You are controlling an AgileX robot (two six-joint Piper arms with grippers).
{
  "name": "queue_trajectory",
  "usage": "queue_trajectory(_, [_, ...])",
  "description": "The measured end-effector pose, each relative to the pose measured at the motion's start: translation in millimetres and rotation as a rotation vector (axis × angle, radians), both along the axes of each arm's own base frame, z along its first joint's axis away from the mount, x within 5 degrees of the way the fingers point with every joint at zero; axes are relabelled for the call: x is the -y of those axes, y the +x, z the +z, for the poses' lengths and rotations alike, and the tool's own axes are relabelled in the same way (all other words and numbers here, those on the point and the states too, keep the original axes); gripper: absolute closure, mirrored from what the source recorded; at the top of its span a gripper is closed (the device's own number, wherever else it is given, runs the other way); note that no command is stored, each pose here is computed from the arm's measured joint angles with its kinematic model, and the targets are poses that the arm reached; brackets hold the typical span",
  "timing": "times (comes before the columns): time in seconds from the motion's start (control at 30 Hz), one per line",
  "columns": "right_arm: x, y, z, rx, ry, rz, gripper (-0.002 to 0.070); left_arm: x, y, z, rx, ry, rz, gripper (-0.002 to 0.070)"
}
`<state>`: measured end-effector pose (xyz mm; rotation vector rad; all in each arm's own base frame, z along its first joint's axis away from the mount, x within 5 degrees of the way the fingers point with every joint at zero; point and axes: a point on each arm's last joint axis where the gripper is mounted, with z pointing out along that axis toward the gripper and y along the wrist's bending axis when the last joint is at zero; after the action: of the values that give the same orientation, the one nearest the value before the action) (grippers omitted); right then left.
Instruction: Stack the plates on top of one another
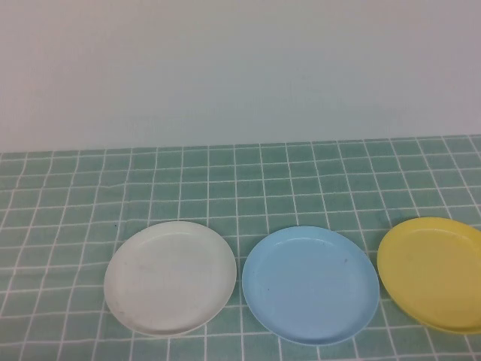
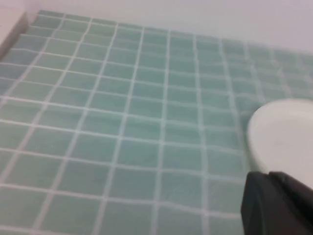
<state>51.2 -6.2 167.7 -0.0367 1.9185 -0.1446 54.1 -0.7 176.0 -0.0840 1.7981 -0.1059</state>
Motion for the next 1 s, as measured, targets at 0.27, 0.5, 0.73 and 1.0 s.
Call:
queue_trajectory(0.27, [0,0,0,0.000,0.000,0.000,0.0678,3,2,16,0.164,-0.196,-0.003,0.0676])
queue_trajectory(0.5, [0,0,0,0.000,0.000,0.000,0.0678,3,2,14,0.149,-0.197,-0.002,0.0676])
queue_trajectory(0.73, [0,0,0,0.000,0.000,0.000,0.0678,3,2,19,0.198,-0.220,-0.003,0.0676])
queue_trajectory(1.0, [0,0,0,0.000,0.000,0.000,0.0678,-1,0,40,0.428,-0.493,0.010,0.0676])
